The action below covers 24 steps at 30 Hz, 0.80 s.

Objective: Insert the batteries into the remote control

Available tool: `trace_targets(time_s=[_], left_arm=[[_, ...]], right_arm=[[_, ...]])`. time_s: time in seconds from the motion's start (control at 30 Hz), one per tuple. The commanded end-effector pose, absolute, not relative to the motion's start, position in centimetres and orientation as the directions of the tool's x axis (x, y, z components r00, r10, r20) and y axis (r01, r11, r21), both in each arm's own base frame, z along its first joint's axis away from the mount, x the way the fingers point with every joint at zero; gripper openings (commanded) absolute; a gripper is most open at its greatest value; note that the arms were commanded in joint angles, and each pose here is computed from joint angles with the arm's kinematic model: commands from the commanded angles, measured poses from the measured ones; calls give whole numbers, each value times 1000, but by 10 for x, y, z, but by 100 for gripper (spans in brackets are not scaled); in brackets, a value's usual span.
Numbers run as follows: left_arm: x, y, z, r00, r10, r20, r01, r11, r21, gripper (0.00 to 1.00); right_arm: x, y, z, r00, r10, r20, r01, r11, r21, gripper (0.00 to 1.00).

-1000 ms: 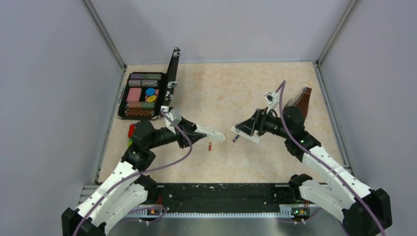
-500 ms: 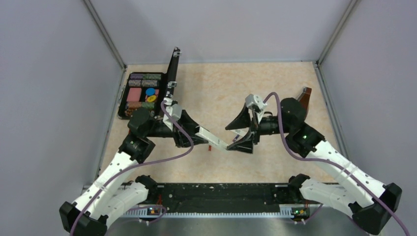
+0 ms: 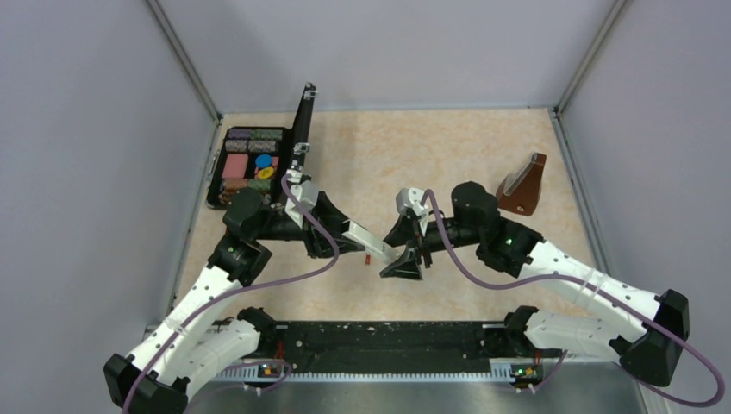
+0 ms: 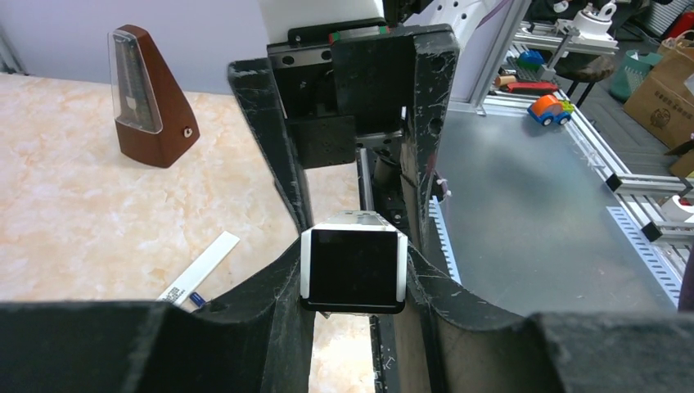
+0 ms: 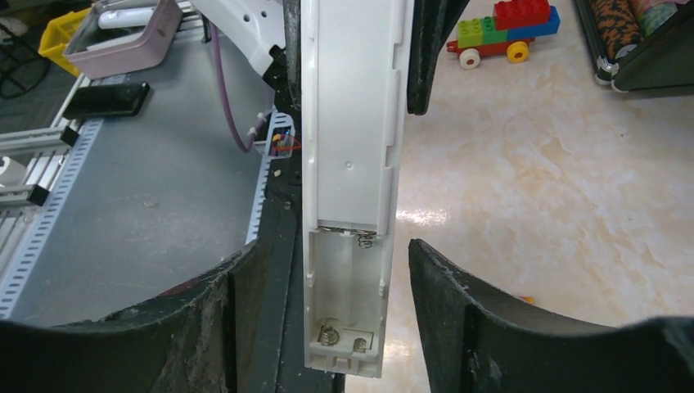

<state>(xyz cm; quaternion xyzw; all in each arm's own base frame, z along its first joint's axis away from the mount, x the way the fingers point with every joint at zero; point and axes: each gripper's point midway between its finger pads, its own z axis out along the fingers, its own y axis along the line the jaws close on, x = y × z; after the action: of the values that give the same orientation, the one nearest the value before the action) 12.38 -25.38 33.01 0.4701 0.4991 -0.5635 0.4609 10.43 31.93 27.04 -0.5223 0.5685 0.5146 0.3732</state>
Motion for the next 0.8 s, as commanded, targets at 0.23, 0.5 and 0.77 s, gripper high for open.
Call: trace_targets(time_s=[0.23, 0.5, 0.77], left_arm=[[146, -246, 362, -30, -185, -982, 990, 129, -55, 38], [202, -230, 368, -218, -410, -885, 840, 384, -385, 99], [222, -244, 367, -490, -525, -696, 665, 290, -688, 99]], right_arm=[[126, 327, 302, -127, -116, -985, -991, 66, 120, 0], [154, 323, 320, -125, -3, -992, -964, 237, 121, 0], [187, 345, 315, -208, 14, -978, -871, 453, 192, 0]])
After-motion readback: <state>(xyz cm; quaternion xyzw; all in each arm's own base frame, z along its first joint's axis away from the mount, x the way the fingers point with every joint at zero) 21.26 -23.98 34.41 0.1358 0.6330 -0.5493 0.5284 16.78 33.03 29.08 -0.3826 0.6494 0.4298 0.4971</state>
